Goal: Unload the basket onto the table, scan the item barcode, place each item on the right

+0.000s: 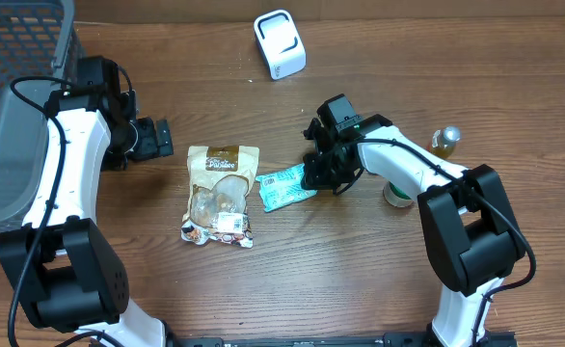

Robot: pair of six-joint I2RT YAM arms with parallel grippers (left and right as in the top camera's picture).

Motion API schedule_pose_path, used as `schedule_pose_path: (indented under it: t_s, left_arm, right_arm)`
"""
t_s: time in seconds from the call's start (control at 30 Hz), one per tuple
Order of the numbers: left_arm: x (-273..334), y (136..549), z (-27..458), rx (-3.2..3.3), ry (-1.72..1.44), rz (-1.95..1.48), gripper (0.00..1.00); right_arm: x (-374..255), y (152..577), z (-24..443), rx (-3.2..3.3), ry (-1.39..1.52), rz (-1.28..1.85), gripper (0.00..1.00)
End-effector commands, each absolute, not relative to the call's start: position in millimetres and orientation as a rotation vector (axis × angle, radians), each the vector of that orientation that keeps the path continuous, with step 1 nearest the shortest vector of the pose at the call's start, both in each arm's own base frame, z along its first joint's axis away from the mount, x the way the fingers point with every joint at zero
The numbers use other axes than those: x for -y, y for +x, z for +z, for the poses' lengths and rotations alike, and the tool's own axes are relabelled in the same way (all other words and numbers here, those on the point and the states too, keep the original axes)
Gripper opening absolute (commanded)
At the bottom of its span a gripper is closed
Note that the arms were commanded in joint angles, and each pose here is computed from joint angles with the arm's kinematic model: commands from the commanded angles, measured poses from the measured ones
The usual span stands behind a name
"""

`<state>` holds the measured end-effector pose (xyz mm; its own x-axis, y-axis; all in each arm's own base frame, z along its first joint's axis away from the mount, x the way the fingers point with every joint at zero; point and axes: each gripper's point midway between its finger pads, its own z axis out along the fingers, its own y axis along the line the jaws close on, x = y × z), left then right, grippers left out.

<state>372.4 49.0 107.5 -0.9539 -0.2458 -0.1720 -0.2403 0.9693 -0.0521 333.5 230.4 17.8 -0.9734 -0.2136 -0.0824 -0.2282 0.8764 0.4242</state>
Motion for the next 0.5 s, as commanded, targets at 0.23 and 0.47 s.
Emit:
schedule_pose_path:
  t_s: [0.23,0.47]
  left_arm:
    - [-50,378,109,-2.933,-0.357,-0.055,1.00]
    - [-50,378,109,-2.933,-0.358,-0.055,1.00]
  right_arm:
    - [-233,341,51,-2.904,-0.424,0.728,0.04]
    - [-232,343,50,-2.899,-0.424,0.717,0.39]
